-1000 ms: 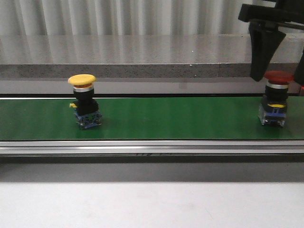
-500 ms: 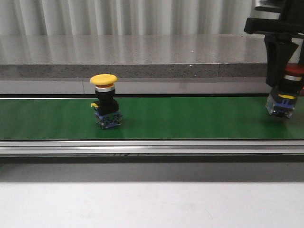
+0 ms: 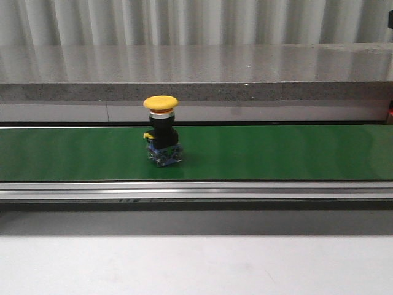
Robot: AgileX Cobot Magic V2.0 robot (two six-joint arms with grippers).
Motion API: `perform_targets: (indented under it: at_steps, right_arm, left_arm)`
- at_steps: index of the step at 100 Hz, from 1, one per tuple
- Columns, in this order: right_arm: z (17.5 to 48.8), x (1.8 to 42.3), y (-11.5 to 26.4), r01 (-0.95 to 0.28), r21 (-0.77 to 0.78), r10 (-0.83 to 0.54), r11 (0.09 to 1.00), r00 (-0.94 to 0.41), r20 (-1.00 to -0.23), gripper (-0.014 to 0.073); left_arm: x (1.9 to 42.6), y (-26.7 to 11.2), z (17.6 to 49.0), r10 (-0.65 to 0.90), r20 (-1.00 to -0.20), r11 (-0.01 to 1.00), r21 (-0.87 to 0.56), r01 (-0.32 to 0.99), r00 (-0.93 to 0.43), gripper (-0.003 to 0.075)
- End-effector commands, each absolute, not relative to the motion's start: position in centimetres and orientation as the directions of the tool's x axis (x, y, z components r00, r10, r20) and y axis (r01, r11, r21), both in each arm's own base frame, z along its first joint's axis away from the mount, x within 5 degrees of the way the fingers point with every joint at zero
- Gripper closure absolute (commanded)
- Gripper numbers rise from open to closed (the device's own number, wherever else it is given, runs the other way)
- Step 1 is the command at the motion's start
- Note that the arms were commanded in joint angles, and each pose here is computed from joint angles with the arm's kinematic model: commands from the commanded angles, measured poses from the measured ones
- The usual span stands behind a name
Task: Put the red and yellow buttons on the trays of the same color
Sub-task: 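Grasp the red button with the right gripper and carry it over the red tray, then lower the red button into the red tray and open the right gripper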
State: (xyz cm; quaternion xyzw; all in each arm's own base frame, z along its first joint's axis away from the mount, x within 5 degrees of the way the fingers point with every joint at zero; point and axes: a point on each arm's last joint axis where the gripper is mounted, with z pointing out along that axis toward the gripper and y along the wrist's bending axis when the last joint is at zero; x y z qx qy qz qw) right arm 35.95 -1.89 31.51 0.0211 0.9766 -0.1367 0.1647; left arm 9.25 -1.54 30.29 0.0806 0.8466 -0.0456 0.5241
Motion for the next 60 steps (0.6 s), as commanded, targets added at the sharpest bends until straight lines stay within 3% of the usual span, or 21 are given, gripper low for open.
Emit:
perform_targets:
  at_steps: [1,22,36,60]
  right_arm:
    - [34.4,35.6,-3.7,0.138,-0.305,-0.011,0.942,-0.898,-0.439,0.0465]
    - [34.6,35.4,-8.1,0.254,-0.287,0.082,0.924,-0.863,-0.498,0.0465]
    - [34.3,35.7,-10.7,0.261,-0.238,0.096,0.935,-0.837,-0.539,0.0465]
    - [32.5,37.1,-14.4,0.262,-0.066,0.189,0.963,-0.829,-0.526,0.0465]
  left_arm:
    - [9.5,-1.6,31.7,0.064,-0.934,0.984,0.000,0.178,-0.353,0.0740]
    - [9.5,-1.6,31.7,0.064,-0.934,0.984,0.000,0.178,-0.353,0.0740]
    - [9.5,-1.6,31.7,0.064,-0.934,0.984,0.000,0.178,-0.353,0.0740]
    - [9.5,-1.6,31.7,0.064,-0.934,0.984,0.000,0.178,-0.353,0.0740]
